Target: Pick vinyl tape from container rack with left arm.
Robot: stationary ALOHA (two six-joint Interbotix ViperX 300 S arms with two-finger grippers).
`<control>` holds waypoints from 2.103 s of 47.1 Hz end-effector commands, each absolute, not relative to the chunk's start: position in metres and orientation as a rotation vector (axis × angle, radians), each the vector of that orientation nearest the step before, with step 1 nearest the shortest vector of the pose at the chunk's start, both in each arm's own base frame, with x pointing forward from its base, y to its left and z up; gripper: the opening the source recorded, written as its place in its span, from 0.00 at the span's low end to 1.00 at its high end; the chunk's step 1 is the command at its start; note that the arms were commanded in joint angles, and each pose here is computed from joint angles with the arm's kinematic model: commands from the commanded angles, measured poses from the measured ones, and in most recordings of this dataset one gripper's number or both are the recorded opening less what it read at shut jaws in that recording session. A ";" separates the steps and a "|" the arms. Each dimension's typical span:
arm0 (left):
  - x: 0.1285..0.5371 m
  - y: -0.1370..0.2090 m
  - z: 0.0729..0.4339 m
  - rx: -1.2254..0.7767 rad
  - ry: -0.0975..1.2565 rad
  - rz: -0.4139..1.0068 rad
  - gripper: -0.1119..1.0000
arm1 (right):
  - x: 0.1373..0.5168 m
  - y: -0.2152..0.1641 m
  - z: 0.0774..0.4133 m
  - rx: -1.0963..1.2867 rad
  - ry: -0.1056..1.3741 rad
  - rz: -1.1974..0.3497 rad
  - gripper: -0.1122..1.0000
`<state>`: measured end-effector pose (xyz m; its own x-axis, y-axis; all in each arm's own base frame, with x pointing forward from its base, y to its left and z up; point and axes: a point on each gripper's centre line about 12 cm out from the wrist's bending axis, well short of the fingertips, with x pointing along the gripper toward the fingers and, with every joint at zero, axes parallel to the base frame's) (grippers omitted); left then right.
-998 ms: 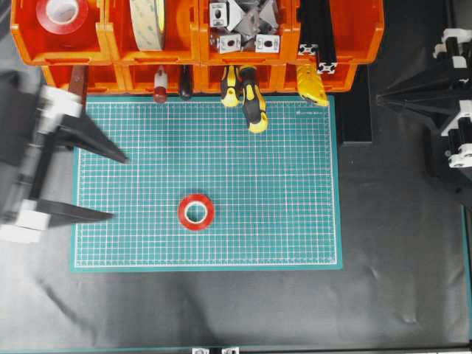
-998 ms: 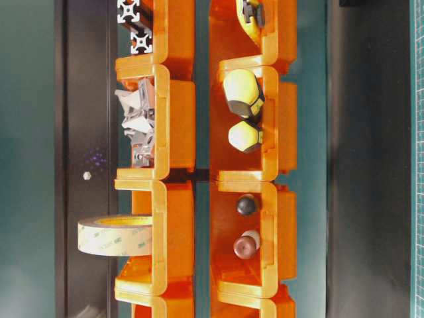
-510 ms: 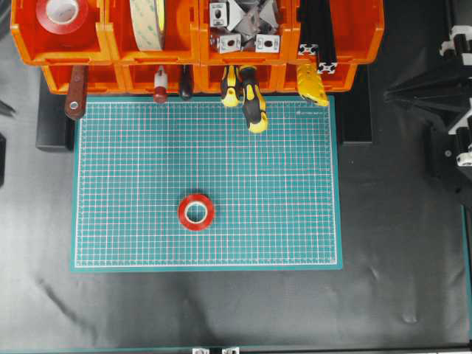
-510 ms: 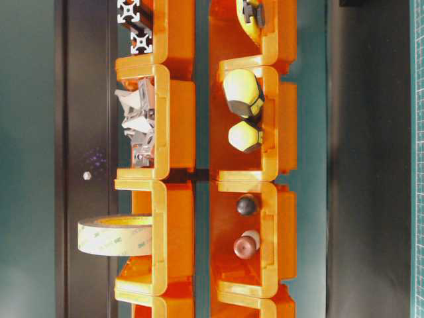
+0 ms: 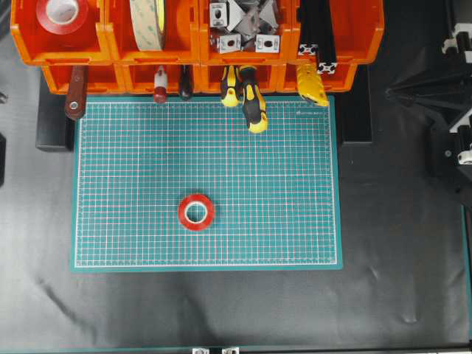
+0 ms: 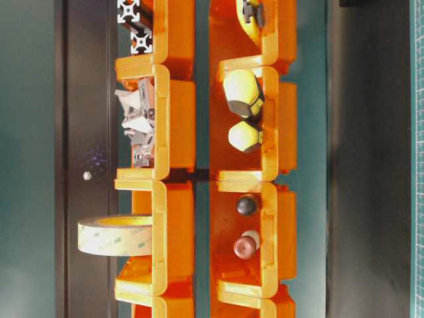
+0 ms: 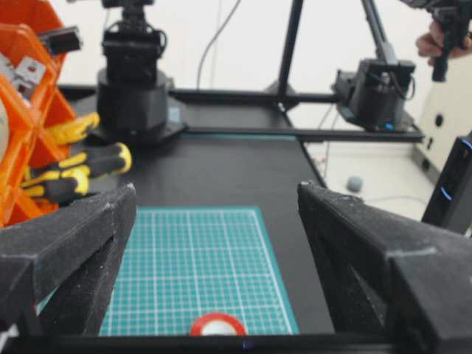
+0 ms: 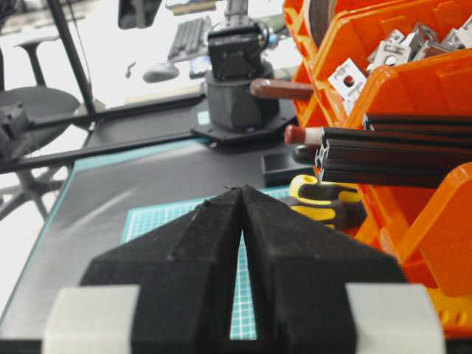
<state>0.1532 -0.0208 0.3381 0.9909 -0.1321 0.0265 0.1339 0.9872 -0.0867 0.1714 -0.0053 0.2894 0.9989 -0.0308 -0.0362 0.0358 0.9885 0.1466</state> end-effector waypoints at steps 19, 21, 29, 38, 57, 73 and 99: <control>0.158 -0.023 0.349 -0.096 -0.202 -0.155 0.87 | 0.173 -0.006 0.291 0.142 0.034 -0.036 0.10; 0.158 -0.023 0.349 -0.097 -0.214 -0.159 0.87 | 0.173 -0.006 0.291 0.140 0.032 -0.036 0.10; 0.159 -0.023 0.343 -0.093 -0.200 -0.157 0.87 | 0.172 -0.006 0.292 0.129 0.025 -0.035 0.10; 0.161 -0.024 0.335 -0.094 -0.159 -0.156 0.87 | 0.172 -0.006 0.293 0.122 0.019 -0.035 0.10; 0.161 -0.024 0.332 -0.093 -0.151 -0.154 0.87 | 0.172 -0.006 0.294 0.121 0.002 -0.034 0.10; 0.161 -0.024 0.332 -0.094 -0.151 -0.158 0.87 | 0.174 -0.004 0.290 0.121 0.023 -0.024 0.10; 0.161 -0.024 0.330 -0.095 -0.146 -0.156 0.87 | 0.174 -0.003 0.290 0.125 0.024 -0.021 0.10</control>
<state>0.1588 -0.0235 0.3277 0.9773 -0.1469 0.1525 0.1608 0.9835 -0.0825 0.1718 -0.0037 0.2857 0.9992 -0.0214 -0.0347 0.0256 0.9918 0.1254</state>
